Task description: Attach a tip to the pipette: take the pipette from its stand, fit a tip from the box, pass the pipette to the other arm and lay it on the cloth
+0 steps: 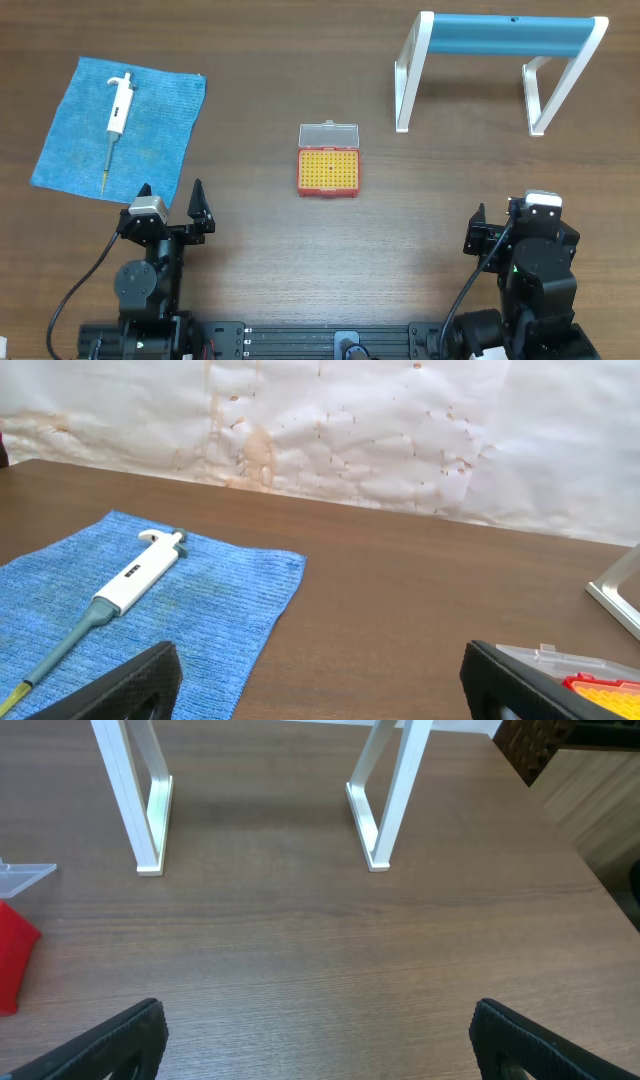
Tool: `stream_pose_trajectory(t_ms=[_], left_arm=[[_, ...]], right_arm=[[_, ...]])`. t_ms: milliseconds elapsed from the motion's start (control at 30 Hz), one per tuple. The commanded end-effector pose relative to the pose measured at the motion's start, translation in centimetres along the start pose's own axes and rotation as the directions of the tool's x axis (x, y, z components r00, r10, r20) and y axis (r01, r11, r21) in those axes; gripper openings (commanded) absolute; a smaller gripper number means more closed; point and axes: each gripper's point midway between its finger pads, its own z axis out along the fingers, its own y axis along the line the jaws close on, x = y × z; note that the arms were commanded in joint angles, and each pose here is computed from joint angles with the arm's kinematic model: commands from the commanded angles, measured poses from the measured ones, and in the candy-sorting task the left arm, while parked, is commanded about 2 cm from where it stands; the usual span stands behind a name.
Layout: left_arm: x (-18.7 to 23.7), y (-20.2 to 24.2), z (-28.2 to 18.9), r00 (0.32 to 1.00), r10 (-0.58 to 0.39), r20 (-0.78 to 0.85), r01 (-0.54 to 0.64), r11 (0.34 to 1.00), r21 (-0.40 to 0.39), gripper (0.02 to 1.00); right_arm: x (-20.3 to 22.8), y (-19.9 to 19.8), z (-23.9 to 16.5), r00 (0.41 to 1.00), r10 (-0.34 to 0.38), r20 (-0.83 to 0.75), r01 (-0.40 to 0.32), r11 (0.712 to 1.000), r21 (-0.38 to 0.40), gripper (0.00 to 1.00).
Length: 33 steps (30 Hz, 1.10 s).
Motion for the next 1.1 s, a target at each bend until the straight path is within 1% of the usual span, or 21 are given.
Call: stream_pose_trajectory(t_ms=[33, 100, 133, 200, 233, 267, 333, 367, 400, 433, 467, 533, 567, 667, 733, 900, 1100], left_arm=[[0.0, 0.1, -0.1, 1.0, 0.013, 0.002, -0.013, 1.0, -0.007, 0.904], [0.0, 0.1, -0.1, 1.0, 0.013, 0.002, -0.013, 1.0, -0.007, 0.904], [0.0, 0.1, -0.1, 1.0, 0.013, 0.002, -0.013, 1.0, -0.007, 0.904], [0.0, 0.1, -0.1, 1.0, 0.013, 0.002, -0.013, 1.0, -0.007, 0.906], [0.0, 0.1, -0.1, 1.0, 0.013, 0.002, -0.013, 1.0, -0.007, 0.904], [0.0, 0.1, -0.1, 1.0, 0.013, 0.002, -0.013, 1.0, -0.007, 0.904], [0.0, 0.1, -0.1, 1.0, 0.013, 0.002, -0.013, 1.0, -0.007, 0.904], [0.0, 0.1, -0.1, 1.0, 0.013, 0.002, -0.013, 1.0, -0.007, 0.904], [0.0, 0.1, -0.1, 1.0, 0.013, 0.002, -0.013, 1.0, -0.007, 0.904], [0.0, 0.1, -0.1, 1.0, 0.013, 0.002, -0.013, 1.0, -0.007, 0.906], [0.0, 0.1, -0.1, 1.0, 0.013, 0.002, -0.013, 1.0, -0.007, 0.904], [0.0, 0.1, -0.1, 1.0, 0.013, 0.002, -0.013, 1.0, -0.007, 0.906], [0.0, 0.1, -0.1, 1.0, 0.013, 0.002, -0.013, 1.0, -0.007, 0.904], [0.0, 0.1, -0.1, 1.0, 0.013, 0.002, -0.013, 1.0, -0.007, 0.904], [0.0, 0.1, -0.1, 1.0, 0.013, 0.002, -0.013, 1.0, -0.007, 0.904], [0.0, 0.1, -0.1, 1.0, 0.013, 0.002, -0.013, 1.0, -0.007, 0.906], [0.0, 0.1, -0.1, 1.0, 0.013, 0.002, -0.013, 1.0, -0.007, 0.906]], right_arm=[[-0.1, -0.1, 0.0, 1.0, -0.004, 0.007, 0.004, 1.0, 0.004, 0.976], [0.5, -0.1, 0.0, 1.0, -0.011, -0.015, 0.011, 1.0, 0.005, 0.974], [-0.6, 0.5, 0.0, 0.999, 0.024, 0.025, -0.023, 0.999, -0.03, 0.976], [-3.6, 1.5, 0.8, 0.982, 0.094, 0.164, -0.08, 0.993, -0.089, 0.976], [-5.3, 2.2, 1.8, 0.956, 0.136, 0.261, -0.105, 0.986, -0.132, 0.976], [-6.4, 2.9, 3.2, 0.917, 0.175, 0.359, -0.117, 0.977, -0.177, 0.976], [-5.4, 3.4, 5.5, 0.874, 0.203, 0.442, -0.124, 0.972, -0.201, 0.976], [-3.5, 3.6, 7.0, 0.869, 0.206, 0.45, -0.129, 0.972, -0.196, 0.976], [-2.1, 3.7, 7.5, 0.874, 0.204, 0.441, -0.129, 0.972, -0.195, 0.976], [-1.5, 3.9, 7.6, 0.873, 0.205, 0.443, -0.126, 0.972, -0.2, 0.974], [-1.0, 4.2, 7.0, 0.862, 0.209, 0.462, -0.115, 0.968, -0.224, 0.976], [0.4, 5.2, 6.3, 0.88, 0.202, 0.431, -0.084, 0.957, -0.277, 0.976], [1.3, 5.4, 6.3, 0.892, 0.2, 0.406, -0.084, 0.955, -0.285, 0.976], [3.0, 5.3, 6.7, 0.918, 0.186, 0.351, -0.091, 0.958, -0.272, 0.974], [3.4, 5.4, 6.9, 0.92, 0.186, 0.346, -0.091, 0.958, -0.272, 0.976], [2.2, 5.5, 7.3, 0.869, 0.209, 0.448, -0.086, 0.957, -0.279, 0.976], [2.3, 5.5, 7.3, 0.872, 0.197, 0.447, -0.076, 0.959, -0.274, 0.976]])
